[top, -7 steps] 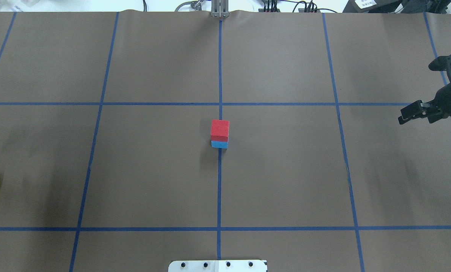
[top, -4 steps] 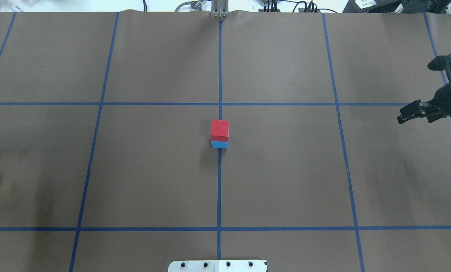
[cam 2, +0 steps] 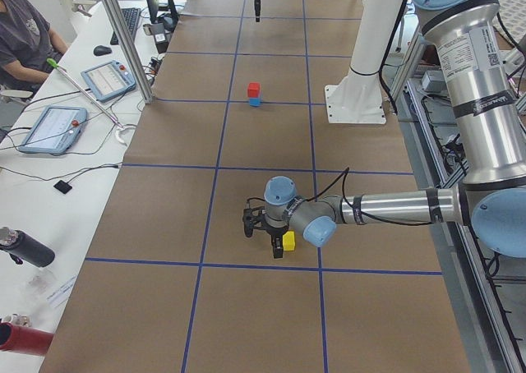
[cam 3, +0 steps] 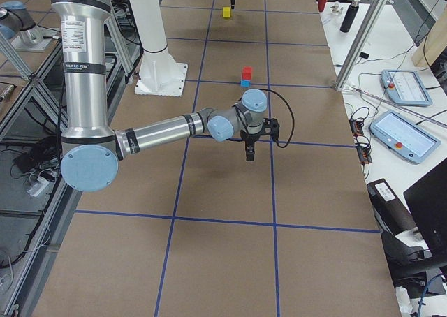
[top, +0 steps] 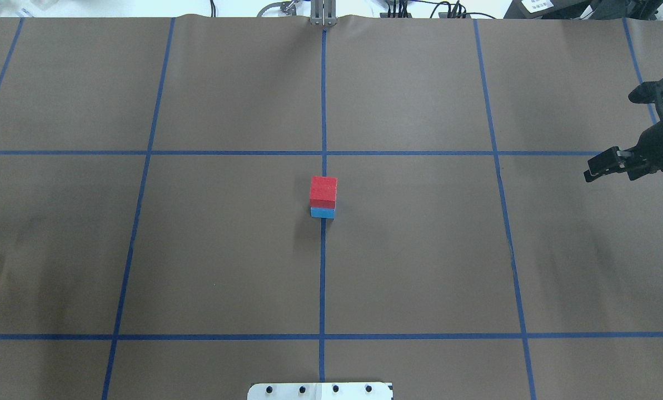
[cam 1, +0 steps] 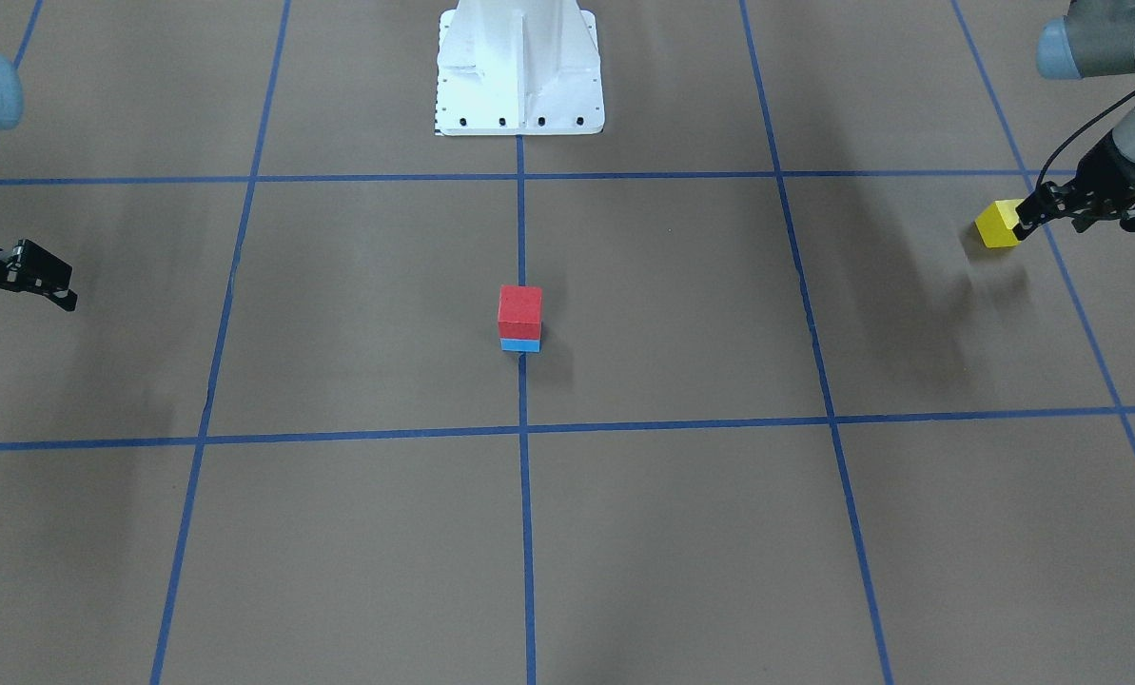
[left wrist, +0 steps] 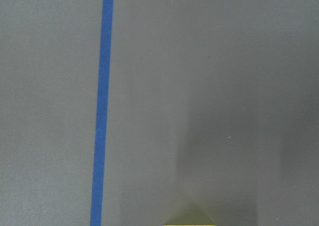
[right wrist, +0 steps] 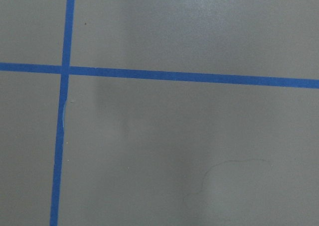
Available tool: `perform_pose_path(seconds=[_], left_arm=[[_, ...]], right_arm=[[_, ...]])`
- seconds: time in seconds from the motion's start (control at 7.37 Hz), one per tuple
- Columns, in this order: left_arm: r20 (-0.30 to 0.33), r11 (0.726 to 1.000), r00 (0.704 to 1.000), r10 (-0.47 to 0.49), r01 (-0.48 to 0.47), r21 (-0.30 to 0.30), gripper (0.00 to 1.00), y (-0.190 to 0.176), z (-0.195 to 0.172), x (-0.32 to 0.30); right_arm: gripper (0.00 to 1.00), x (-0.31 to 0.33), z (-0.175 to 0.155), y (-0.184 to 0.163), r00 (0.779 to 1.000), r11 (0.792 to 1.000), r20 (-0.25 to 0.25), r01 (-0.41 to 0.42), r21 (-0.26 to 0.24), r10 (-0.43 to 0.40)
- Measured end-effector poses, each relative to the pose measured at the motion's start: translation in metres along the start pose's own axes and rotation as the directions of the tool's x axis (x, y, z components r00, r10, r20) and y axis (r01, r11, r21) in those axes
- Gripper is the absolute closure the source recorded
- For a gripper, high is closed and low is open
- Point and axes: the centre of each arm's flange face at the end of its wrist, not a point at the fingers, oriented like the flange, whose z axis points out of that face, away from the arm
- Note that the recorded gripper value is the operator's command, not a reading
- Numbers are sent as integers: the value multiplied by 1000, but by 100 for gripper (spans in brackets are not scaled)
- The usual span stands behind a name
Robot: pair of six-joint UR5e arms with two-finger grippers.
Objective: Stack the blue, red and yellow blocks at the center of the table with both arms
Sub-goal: 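Lower the left gripper onto the yellow cube and close on it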
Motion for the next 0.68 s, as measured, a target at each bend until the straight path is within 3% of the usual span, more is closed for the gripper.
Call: perform_pose_path(seconds=[0.68], left_arm=[[16, 996, 996, 92, -92, -14, 2, 28, 19, 1]], right_arm=[[0, -2, -4, 3, 1000, 1000, 4, 2, 4, -2]])
